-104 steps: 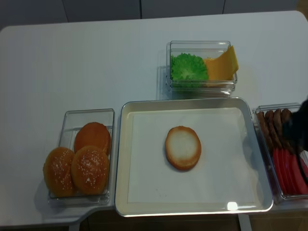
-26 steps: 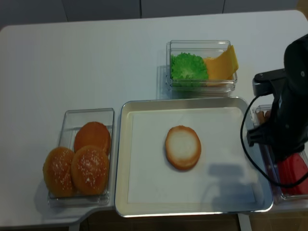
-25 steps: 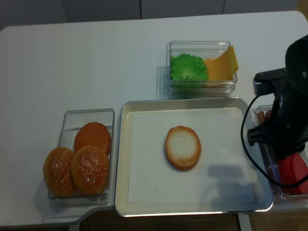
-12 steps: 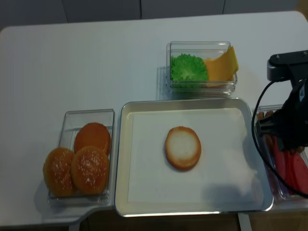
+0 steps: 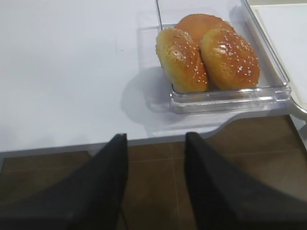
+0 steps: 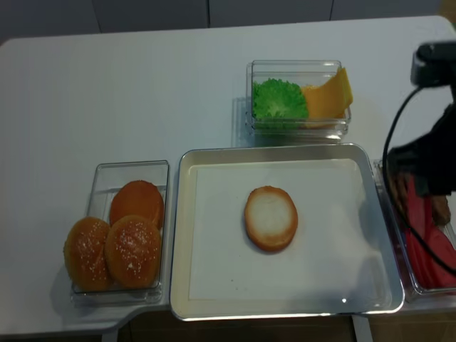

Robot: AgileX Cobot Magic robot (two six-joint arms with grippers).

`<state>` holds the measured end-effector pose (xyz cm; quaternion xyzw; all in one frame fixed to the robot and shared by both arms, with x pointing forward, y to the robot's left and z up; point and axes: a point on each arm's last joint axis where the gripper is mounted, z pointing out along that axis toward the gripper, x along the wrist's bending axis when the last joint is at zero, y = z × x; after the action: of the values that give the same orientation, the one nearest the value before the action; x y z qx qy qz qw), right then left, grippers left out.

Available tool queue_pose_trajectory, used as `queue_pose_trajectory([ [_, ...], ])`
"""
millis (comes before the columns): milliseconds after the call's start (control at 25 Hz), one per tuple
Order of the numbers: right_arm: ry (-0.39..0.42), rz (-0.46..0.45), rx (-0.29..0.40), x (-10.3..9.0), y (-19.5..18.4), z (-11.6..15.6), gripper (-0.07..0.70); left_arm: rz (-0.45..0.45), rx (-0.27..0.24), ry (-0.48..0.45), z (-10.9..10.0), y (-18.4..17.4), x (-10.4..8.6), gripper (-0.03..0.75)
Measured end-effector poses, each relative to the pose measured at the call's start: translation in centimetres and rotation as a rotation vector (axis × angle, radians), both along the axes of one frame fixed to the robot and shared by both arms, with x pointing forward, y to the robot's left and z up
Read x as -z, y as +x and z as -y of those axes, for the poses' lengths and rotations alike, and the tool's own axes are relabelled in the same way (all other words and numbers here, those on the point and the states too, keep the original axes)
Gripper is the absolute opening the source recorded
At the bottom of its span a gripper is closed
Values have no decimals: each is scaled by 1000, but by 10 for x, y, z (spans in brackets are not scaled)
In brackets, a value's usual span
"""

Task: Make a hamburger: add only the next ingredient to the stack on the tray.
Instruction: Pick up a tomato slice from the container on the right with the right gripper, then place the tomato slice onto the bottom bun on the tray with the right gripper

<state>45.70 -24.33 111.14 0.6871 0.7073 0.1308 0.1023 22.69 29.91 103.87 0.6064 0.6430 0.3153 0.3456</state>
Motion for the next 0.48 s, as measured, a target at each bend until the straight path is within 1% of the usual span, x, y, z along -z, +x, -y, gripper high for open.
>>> queue_pose_trajectory([
  [80,23,29,-6,-11,1,-2,55,0,0,0,0,0,0,299],
  [240,65,71,-32,-27,3,-6,55,0,0,0,0,0,0,299],
  [320,96,72,-53,-30,3,-10,55,0,0,0,0,0,0,299],
  [480,109,63,-127,-26,6,-29,55,0,0,0,0,0,0,298],
])
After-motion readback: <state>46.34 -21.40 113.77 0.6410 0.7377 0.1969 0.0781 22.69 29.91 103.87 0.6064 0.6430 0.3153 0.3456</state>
